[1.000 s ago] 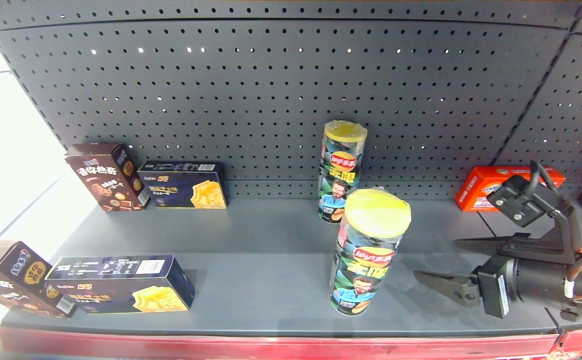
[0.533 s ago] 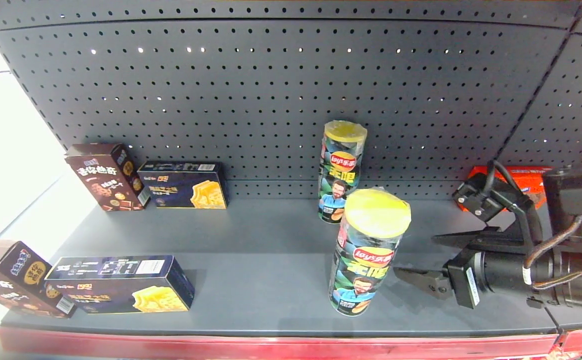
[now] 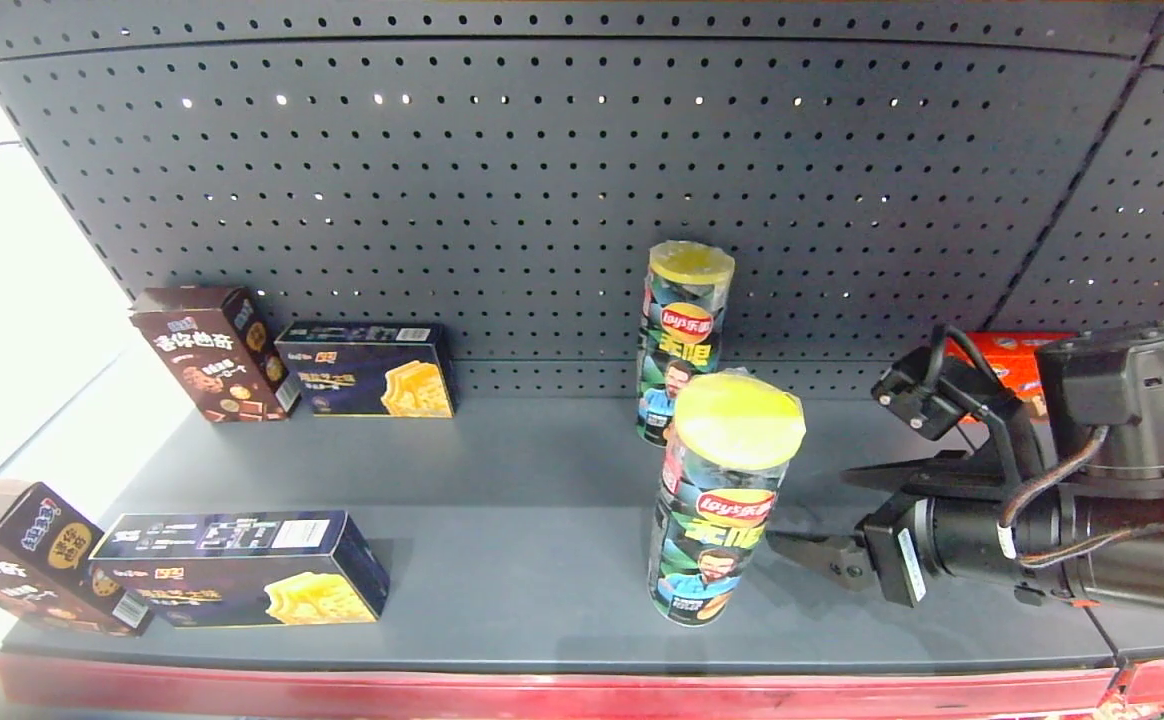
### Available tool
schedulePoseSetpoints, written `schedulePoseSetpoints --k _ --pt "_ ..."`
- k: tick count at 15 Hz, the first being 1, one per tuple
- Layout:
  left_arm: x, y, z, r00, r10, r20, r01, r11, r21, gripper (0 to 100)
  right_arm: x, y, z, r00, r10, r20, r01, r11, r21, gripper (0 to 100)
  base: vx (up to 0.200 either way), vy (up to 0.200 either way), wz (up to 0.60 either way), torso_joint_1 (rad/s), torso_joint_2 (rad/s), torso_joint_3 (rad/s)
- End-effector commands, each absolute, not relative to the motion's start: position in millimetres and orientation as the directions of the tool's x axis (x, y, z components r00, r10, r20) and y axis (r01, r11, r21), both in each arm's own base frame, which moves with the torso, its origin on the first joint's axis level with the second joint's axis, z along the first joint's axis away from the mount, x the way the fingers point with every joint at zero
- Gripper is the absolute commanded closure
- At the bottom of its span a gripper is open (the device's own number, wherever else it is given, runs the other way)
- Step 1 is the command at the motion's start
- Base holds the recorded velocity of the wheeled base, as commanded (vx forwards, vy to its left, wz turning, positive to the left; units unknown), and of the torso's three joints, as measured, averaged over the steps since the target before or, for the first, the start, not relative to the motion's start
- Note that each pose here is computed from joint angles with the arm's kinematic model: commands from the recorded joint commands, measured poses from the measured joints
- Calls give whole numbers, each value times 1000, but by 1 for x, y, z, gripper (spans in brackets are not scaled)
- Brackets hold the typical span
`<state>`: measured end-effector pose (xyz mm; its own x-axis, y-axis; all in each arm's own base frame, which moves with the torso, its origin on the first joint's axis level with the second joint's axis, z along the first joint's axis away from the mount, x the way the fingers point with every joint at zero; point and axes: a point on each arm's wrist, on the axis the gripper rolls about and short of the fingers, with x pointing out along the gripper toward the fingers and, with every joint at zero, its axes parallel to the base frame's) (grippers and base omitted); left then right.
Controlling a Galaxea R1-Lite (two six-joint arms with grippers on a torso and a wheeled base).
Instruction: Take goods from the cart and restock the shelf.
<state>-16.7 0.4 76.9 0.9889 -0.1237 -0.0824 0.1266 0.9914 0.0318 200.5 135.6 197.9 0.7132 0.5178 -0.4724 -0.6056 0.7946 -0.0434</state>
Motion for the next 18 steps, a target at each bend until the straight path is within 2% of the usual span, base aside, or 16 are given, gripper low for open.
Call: schedulePoseSetpoints --k 1,3,6,8,10,11,13,15,16,17,18 --pt "-17 0 77 989 -124 -84 127 991 32 0 196 131 197 715 513 -474 -602 798 -44 0 0 0 0 0 0 0" --pt "-17 0 77 989 -124 -84 127 991 32 0 193 126 194 718 504 -481 -593 804 -43 0 0 0 0 0 0 0" --pt "-17 0 77 989 -122 -84 125 992 30 0 170 87 214 816 439 -377 -493 869 -54 0 0 0 0 0 0 0" --pt "-17 0 77 989 -124 -84 127 992 30 0 133 48 230 917 315 -244 -340 938 -68 0 0 0 0 0 0 0" --pt "-17 0 77 989 -124 -84 127 991 32 0 79 15 226 981 167 -101 -174 982 -67 0 0 0 0 0 0 0" --pt "-17 0 77 989 -124 -84 127 991 32 0 62 9 219 991 116 -61 -120 991 -66 0 0 0 0 0 0 0" --pt "-17 0 77 989 -124 -84 127 991 33 0 13 0 184 999 14 41 -11 998 -64 0 0 0 0 0 0 0" --pt "-17 0 77 989 -124 -84 127 991 33 0 -9 -1 150 998 23 52 -20 998 -65 0 0 0 0 0 0 0" --pt "-17 0 77 989 -124 -84 127 991 33 0 -9 -1 150 998 23 52 -20 998 -65 0 0 0 0 0 0 0" --pt "-17 0 77 989 -125 -84 128 991 35 0 -30 -1 104 998 -28 55 31 998 -55 0 0 0 0 0 0 0" --pt "-17 0 77 989 -125 -84 128 991 35 0 -28 -1 93 999 -43 34 44 998 -45 0 0 0 0 0 0 0"
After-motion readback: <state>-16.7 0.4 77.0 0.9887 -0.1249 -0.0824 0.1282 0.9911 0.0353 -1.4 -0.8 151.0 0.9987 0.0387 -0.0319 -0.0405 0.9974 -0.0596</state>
